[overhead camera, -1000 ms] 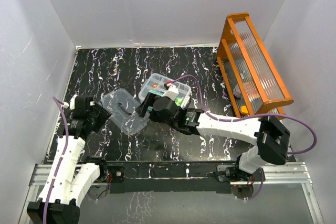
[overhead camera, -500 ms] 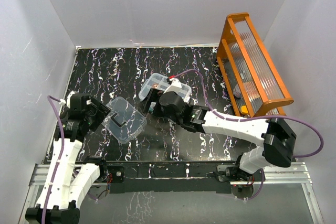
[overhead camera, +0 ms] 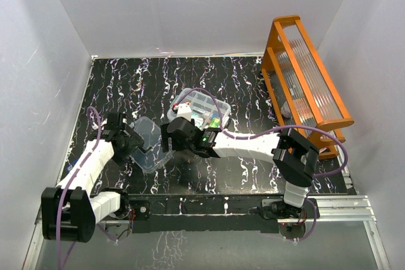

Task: Organize the medicine kit

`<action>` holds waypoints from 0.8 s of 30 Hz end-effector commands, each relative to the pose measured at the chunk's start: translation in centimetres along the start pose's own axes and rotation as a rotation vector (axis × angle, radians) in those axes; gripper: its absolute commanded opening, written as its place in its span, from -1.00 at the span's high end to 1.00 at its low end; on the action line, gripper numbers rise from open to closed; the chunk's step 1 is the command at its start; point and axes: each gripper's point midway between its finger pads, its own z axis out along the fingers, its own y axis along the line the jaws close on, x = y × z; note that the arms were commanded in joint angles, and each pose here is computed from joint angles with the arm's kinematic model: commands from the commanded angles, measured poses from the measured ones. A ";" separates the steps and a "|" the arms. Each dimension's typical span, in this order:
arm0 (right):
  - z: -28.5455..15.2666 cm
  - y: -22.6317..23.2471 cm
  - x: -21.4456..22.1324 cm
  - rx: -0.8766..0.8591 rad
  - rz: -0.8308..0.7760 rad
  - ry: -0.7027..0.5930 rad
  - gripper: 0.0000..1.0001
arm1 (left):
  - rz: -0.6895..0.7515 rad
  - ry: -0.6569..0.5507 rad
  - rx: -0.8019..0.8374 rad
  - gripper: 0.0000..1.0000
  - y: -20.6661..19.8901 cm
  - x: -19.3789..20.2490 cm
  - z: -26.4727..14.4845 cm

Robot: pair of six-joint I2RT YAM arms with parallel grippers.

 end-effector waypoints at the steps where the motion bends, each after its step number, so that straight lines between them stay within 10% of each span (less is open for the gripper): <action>1: -0.2 1.7 -2.0 -0.045 0.013 -0.049 -0.48 | 0.016 -0.018 -0.025 -0.51 0.1 -0.5 1.4; 16: 0.3 1.3 -1.5 -0.036 0.016 -0.045 -0.44 | 0.038 -0.001 -0.075 -0.52 1.2 0.3 3.6; 24: 1.1 0.3 -0.3 0.004 0.077 -0.032 -0.43 | 0.031 0.002 -0.084 -0.10 2.0 1.0 4.1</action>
